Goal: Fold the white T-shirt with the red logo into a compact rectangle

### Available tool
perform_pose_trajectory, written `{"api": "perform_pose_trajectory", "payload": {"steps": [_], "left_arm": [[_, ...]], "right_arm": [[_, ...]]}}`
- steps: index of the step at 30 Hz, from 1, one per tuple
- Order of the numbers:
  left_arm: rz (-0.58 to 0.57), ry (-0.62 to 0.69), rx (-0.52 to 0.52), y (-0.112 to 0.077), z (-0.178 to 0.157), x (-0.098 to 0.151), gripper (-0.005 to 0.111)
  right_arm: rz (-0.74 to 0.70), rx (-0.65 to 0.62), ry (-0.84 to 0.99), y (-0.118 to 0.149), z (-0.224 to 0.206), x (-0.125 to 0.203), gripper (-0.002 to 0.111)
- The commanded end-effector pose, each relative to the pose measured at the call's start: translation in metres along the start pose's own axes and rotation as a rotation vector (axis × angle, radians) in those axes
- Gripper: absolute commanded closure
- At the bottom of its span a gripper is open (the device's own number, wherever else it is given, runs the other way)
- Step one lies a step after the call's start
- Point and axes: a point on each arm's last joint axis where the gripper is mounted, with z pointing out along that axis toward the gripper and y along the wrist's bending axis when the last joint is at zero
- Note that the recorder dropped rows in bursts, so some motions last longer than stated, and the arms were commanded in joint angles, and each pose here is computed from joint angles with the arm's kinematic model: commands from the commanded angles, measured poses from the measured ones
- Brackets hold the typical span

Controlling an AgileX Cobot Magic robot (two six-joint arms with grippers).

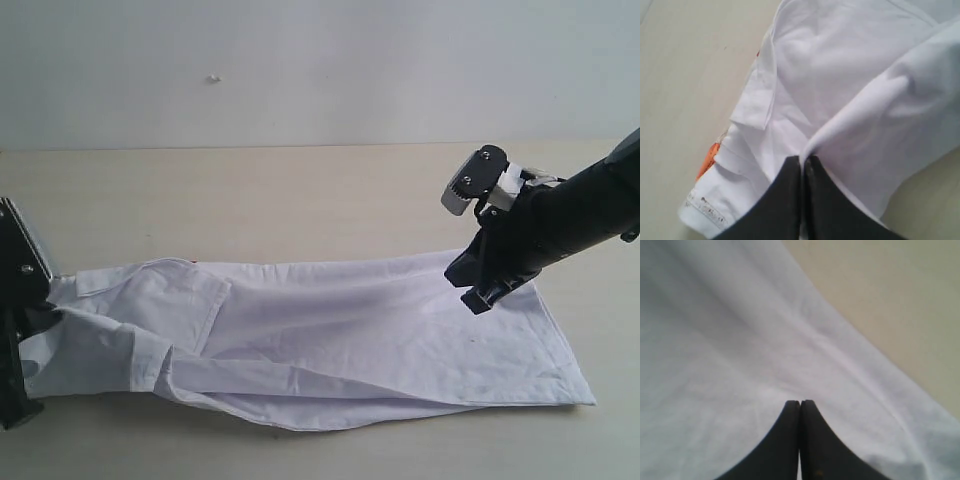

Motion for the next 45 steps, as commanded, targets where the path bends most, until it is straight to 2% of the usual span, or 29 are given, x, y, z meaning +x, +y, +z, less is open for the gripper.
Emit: {"api": "perform_pose_trajectory", "payload": {"steps": [1,3,5,6,7,11,13,14,15,17,19,23,25,28,33,36,39,45], "left_arm": [[-0.018,0.014,-0.006,0.000,0.019,0.003,0.104],[-0.021,0.005,-0.030,0.000,0.032,0.005,0.092],[-0.047,-0.012,-0.060,0.004,0.047,0.003,0.063],[-0.049,-0.015,-0.066,0.006,0.051,0.001,0.058],[-0.099,-0.015,-0.090,0.011,0.060,-0.002,0.052],[-0.172,0.004,-0.110,0.020,0.075,-0.006,0.052],[-0.187,-0.023,-0.163,0.030,0.077,-0.011,0.052],[-0.208,-0.051,-0.225,0.038,0.074,-0.014,0.052],[-0.179,-0.060,-0.253,0.042,0.071,-0.016,0.052],[-0.182,-0.056,-0.257,0.043,0.067,-0.017,0.052],[-0.166,-0.038,-0.206,0.041,0.060,-0.019,0.052],[-0.080,0.011,0.040,0.025,0.022,-0.024,0.052],[0.023,0.057,0.171,0.014,0.010,-0.021,0.052],[0.145,0.090,0.265,0.004,0.007,-0.014,0.052],[0.286,0.091,0.306,-0.014,0.009,-0.006,0.051],[0.363,0.100,0.330,-0.021,0.014,-0.003,0.044],[0.380,0.104,0.328,-0.022,0.020,-0.002,0.037],[0.396,0.098,0.279,-0.020,0.031,-0.002,0.038]], "right_arm": [[-0.006,-0.009,-0.011,0.001,-0.002,-0.003,0.108],[-0.006,-0.011,-0.011,0.001,-0.002,-0.003,0.108],[-0.006,-0.011,-0.011,0.001,-0.002,-0.003,0.108],[-0.006,-0.011,-0.011,0.001,-0.002,-0.003,0.108],[-0.006,-0.013,-0.011,0.001,-0.002,-0.003,0.108],[-0.006,-0.013,-0.011,0.001,-0.002,-0.003,0.108],[-0.006,-0.013,-0.011,0.001,-0.002,-0.003,0.108],[-0.006,-0.013,-0.011,0.001,-0.002,-0.003,0.108],[-0.006,-0.013,-0.011,0.001,-0.002,-0.003,0.108],[-0.006,-0.013,-0.011,0.001,-0.002,-0.003,0.108],[-0.006,-0.013,-0.011,0.001,-0.002,-0.003,0.108],[-0.006,-0.013,-0.011,0.001,-0.002,-0.003,0.108],[-0.005,-0.010,-0.012,0.001,-0.002,-0.003,0.108],[-0.001,-0.012,-0.014,0.001,-0.002,-0.003,0.108],[0.015,-0.012,-0.023,0.001,-0.002,-0.004,0.108],[0.015,-0.012,-0.023,0.001,-0.002,-0.004,0.108],[0.015,-0.012,-0.023,0.001,-0.002,-0.004,0.108],[0.015,-0.012,-0.023,0.001,-0.002,-0.004,0.108]]}}
